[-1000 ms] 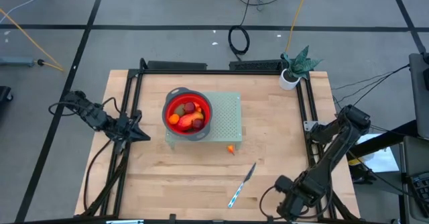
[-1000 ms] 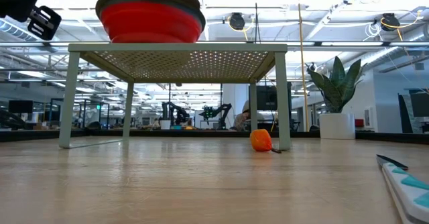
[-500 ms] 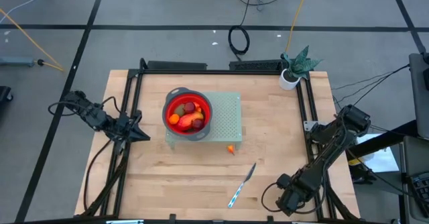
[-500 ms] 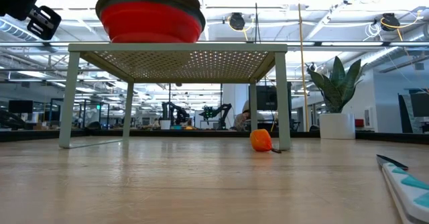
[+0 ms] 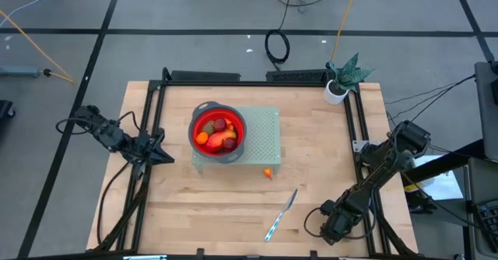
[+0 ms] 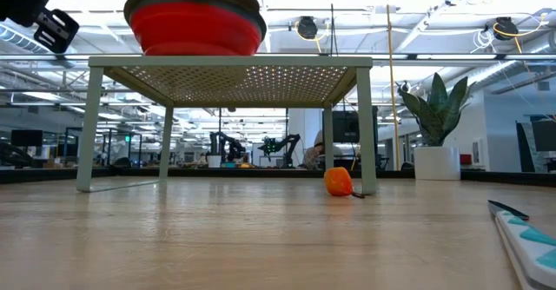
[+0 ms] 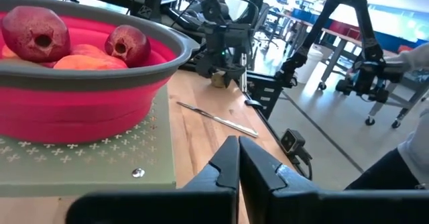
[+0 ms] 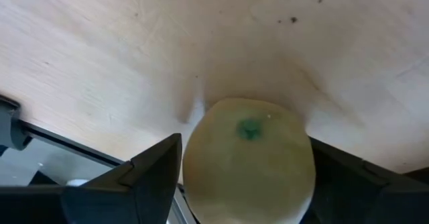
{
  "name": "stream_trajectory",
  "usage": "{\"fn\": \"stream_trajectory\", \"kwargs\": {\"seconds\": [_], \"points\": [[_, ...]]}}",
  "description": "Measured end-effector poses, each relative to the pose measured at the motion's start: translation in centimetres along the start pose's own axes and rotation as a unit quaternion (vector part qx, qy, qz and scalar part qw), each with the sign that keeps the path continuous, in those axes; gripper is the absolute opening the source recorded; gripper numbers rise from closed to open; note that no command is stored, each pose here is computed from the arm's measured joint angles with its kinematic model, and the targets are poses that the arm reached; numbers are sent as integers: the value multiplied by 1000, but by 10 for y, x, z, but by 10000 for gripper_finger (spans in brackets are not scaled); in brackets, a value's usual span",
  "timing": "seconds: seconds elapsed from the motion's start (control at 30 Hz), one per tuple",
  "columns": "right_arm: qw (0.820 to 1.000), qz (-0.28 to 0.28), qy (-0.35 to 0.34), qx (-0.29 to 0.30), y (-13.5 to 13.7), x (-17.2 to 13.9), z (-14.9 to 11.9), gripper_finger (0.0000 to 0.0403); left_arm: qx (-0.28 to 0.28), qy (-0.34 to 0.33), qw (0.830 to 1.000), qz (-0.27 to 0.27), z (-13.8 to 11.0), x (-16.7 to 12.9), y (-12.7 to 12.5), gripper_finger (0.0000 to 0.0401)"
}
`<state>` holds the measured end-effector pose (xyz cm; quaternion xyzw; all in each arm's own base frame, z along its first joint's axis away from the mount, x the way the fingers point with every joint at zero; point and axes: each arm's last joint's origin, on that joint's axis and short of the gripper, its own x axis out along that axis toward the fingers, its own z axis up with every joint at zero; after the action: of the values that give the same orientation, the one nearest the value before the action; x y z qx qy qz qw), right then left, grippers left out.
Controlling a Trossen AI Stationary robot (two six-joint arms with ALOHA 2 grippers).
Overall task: Pick & Place Fruit
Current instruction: Put the kiwi into the red strainer bowl on the shelf
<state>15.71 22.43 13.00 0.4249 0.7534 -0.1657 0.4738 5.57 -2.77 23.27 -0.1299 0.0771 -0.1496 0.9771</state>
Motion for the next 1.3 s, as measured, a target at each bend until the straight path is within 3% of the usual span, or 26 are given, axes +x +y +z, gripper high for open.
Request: {"fn": "stream_trajectory", "kwargs": {"seconds": [0.23,0.43,0.6,0.73,0.97,1.13,1.3], "points": [[1000,2,1,2,0,1,0,258,-3,-2,1000,0,0,0,0,13],[1000,13,-6,7,0,-3,0,208,-2,-2,1000,0,0,0,0,4],[995,76,-69,6,4,-19,-2,195,0,-2,1000,0,0,0,0,16],[980,142,-141,16,4,-39,-5,198,2,-2,1000,-1,0,0,0,8],[921,264,-286,11,3,-78,-6,198,11,-2,1000,-1,1,0,0,11],[857,337,-391,-15,6,-108,-3,198,12,-2,1000,0,0,0,0,18],[792,374,-480,-42,9,-134,3,198,12,-2,1000,0,1,0,0,19]]}}
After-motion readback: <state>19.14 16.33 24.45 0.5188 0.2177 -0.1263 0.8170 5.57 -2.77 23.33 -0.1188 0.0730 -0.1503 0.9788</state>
